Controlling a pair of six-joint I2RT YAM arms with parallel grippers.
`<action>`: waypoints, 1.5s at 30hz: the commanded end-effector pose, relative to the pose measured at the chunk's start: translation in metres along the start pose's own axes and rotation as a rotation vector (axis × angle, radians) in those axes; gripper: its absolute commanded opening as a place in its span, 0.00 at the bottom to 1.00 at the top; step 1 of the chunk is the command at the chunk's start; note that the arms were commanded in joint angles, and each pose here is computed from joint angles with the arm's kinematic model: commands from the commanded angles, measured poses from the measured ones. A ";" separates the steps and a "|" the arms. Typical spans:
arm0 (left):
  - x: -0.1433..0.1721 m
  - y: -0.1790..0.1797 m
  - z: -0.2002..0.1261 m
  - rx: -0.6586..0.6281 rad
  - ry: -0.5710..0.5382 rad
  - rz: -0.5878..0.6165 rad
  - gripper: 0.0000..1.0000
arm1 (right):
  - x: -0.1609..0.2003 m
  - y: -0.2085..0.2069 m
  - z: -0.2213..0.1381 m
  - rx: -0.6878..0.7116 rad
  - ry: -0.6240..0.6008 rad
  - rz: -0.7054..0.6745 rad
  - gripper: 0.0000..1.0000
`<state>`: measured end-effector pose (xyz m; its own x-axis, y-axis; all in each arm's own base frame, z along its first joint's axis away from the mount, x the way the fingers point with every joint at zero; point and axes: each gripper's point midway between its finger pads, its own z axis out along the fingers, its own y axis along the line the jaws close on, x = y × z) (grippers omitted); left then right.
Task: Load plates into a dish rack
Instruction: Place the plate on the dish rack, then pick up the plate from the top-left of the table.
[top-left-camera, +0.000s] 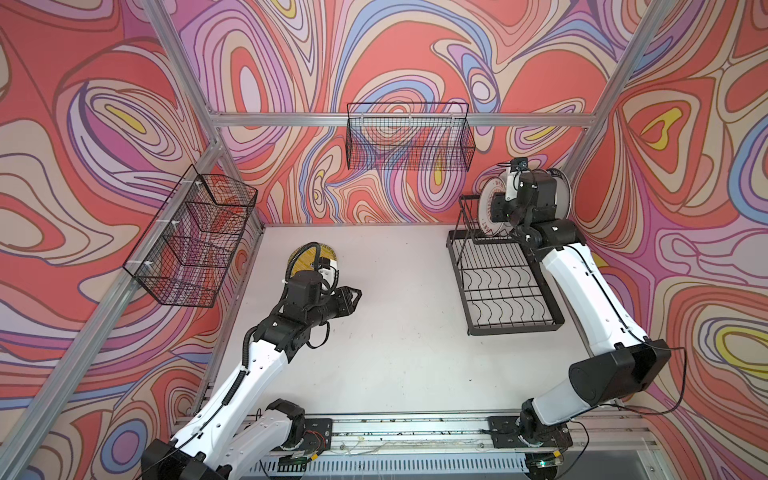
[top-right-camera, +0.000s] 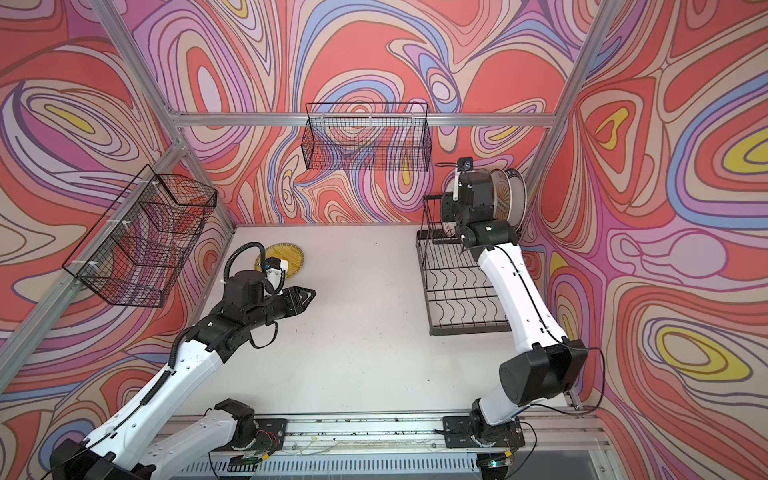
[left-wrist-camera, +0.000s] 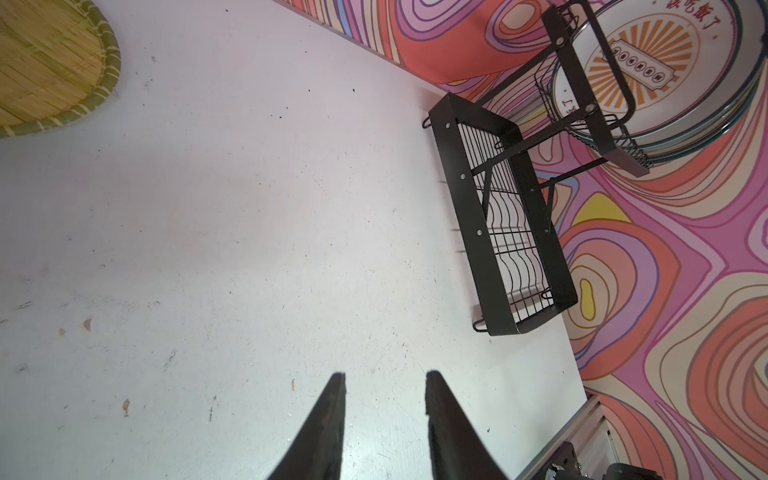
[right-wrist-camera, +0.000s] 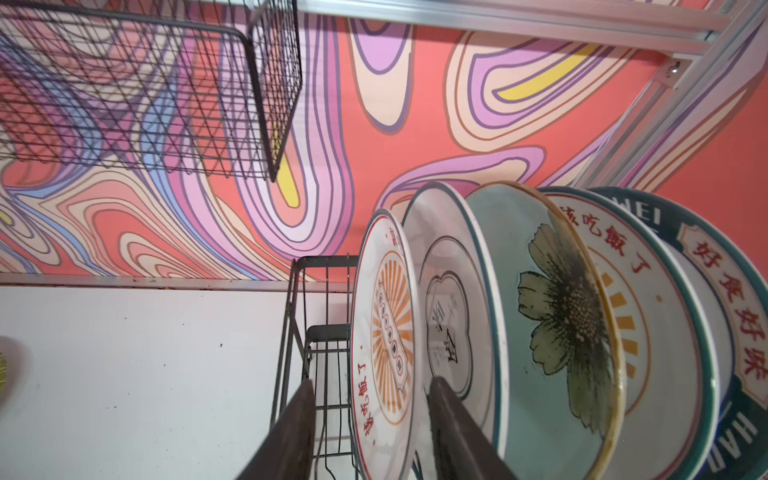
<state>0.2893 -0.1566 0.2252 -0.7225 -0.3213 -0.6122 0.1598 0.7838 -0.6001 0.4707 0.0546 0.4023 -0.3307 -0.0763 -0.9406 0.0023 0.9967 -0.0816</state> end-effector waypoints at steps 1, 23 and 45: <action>-0.009 0.006 -0.002 -0.058 -0.028 0.009 0.36 | -0.014 0.016 -0.024 -0.129 -0.047 0.049 0.46; -0.011 0.050 0.009 -0.302 -0.020 -0.037 0.35 | 0.090 0.159 -0.080 -0.638 0.115 0.152 0.42; 0.007 0.078 0.021 -0.469 0.152 0.014 0.36 | 0.246 0.249 -0.090 -0.823 0.393 0.344 0.36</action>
<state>0.3156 -0.1162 0.1699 -0.7931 -0.2887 -0.5363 -0.1097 0.9339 -0.3404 0.3027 0.2801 0.1728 -0.7312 0.0234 -0.6818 -0.4616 0.7190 0.5196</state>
